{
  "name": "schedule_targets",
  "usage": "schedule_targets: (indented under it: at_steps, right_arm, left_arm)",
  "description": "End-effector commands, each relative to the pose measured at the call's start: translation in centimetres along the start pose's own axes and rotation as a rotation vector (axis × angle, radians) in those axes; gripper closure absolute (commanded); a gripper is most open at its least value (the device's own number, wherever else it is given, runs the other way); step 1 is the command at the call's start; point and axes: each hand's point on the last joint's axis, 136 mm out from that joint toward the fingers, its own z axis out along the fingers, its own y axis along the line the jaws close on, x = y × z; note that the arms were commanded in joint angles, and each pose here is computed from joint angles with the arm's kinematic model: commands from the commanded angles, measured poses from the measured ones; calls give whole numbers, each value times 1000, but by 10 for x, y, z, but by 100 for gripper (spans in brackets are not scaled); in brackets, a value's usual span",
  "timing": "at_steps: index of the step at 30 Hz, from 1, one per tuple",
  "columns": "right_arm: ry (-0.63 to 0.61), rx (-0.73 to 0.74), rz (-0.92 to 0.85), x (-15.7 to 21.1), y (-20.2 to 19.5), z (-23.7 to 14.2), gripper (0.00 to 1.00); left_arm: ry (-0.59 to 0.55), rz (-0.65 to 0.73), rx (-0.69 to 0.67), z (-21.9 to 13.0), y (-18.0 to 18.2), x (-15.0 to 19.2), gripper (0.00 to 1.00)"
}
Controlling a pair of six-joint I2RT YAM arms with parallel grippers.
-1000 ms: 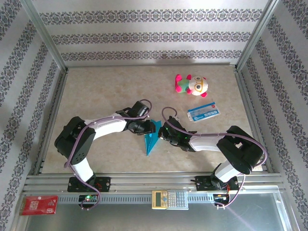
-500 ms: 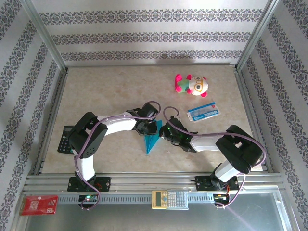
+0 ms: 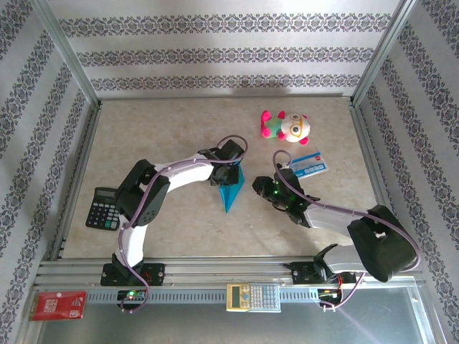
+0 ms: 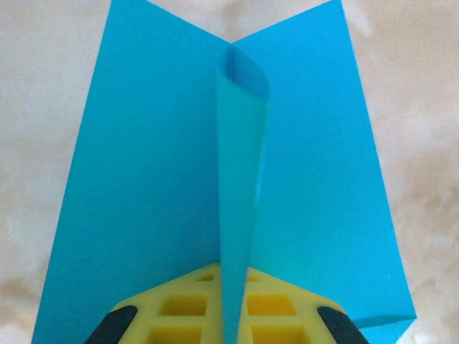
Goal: Fold a paper plane with a square sheet of paper (pick it up from the middle)
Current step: Move the paper to the center of the table.
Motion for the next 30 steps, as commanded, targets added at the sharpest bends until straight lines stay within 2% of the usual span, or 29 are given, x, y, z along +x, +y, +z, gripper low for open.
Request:
schedule_targets:
  at_steps: [1, 13, 30]
  right_arm:
    - [25, 9, -15, 4, -11, -9, 78]
    - [-2, 36, 5, 6, -32, -30, 78]
    - [8, 38, 12, 6, -31, -28, 78]
  left_arm:
    - [59, 14, -75, 10, 16, 2, 88]
    - [81, -17, -59, 25, 9, 1, 73]
    - [37, -59, -106, 19, 27, 8, 57]
